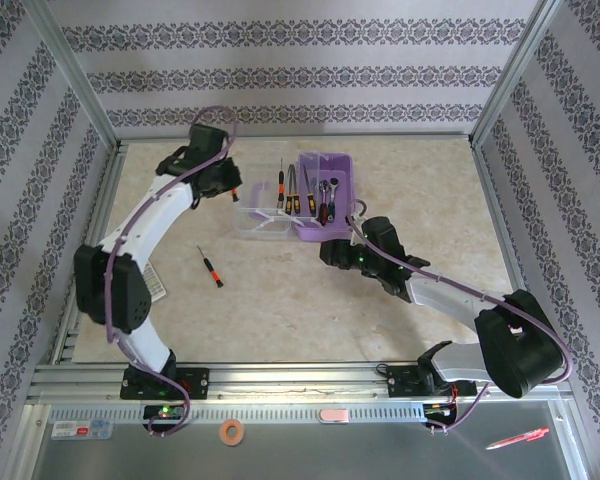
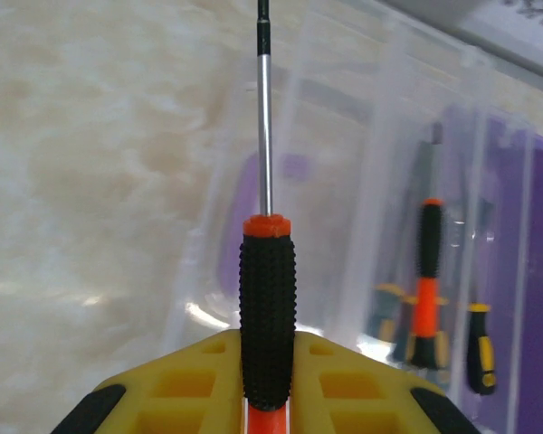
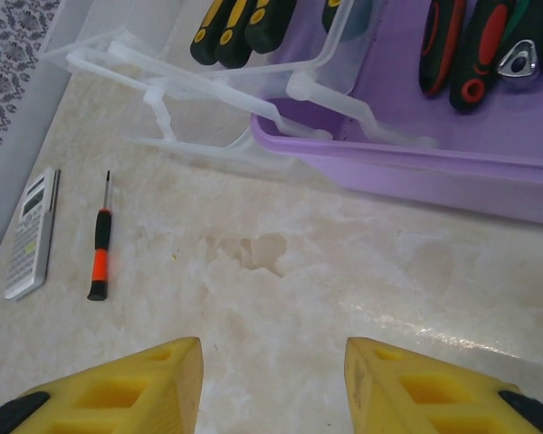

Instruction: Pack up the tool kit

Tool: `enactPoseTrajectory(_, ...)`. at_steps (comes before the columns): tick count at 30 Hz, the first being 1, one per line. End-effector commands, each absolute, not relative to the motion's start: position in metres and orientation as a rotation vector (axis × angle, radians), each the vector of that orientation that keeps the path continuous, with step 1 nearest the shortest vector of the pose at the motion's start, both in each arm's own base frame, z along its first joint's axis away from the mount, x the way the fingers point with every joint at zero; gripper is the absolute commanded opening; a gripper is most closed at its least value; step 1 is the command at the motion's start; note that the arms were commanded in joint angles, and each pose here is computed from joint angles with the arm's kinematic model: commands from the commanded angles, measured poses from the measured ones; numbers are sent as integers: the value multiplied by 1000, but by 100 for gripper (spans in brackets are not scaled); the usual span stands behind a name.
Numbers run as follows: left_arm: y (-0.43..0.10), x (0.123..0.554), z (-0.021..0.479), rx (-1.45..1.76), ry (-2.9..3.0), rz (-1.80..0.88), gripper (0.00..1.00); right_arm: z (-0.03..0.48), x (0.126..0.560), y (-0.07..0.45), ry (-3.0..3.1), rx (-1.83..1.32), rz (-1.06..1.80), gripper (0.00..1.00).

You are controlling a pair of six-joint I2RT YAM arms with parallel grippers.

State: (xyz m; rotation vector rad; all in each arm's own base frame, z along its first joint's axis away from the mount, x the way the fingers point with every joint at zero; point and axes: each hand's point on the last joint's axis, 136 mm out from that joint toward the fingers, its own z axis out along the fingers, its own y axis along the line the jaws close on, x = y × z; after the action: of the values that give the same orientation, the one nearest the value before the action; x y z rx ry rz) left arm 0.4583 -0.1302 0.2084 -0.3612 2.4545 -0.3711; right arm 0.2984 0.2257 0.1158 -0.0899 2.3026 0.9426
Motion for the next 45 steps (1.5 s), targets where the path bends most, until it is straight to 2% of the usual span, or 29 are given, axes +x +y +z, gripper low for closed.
enactPoseTrajectory(1, -161, 464, 197, -234, 2542, -367, 16, 124, 300, 222, 2280, -65, 973, 46)
enactPoseTrajectory(6, -202, 489, 185, -154, 2559, -428, 15, 127, 299, 210, 2279, -38, 964, 46)
enactPoseTrajectory(19, -223, 500, 156, -107, 2633, -411, 18, 124, 297, 194, 2283, 5, 949, 46)
enactPoseTrajectory(27, -223, 492, 171, -19, 2637, -386, 41, 131, 296, 190, 2268, 12, 934, 47)
enactPoseTrajectory(33, -214, 472, 243, 30, 2503, -434, 47, 140, 294, 187, 2255, 20, 929, 47)
enactPoseTrajectory(37, -198, 436, 281, 1, 2369, -494, 53, 151, 290, 188, 2250, 26, 954, 47)
enactPoseTrajectory(39, -184, 413, 280, -44, 2316, -501, 60, 158, 287, 187, 2236, 35, 965, 47)
enactPoseTrajectory(42, -150, 376, 258, -185, 2257, -462, 79, 169, 281, 185, 2216, 40, 966, 48)
enactPoseTrajectory(44, -118, 346, 221, -328, 2275, -376, 88, 175, 276, 183, 2216, 29, 946, 48)
enactPoseTrajectory(45, -108, 333, 204, -369, 2293, -350, 90, 176, 275, 181, 2220, 27, 930, 49)
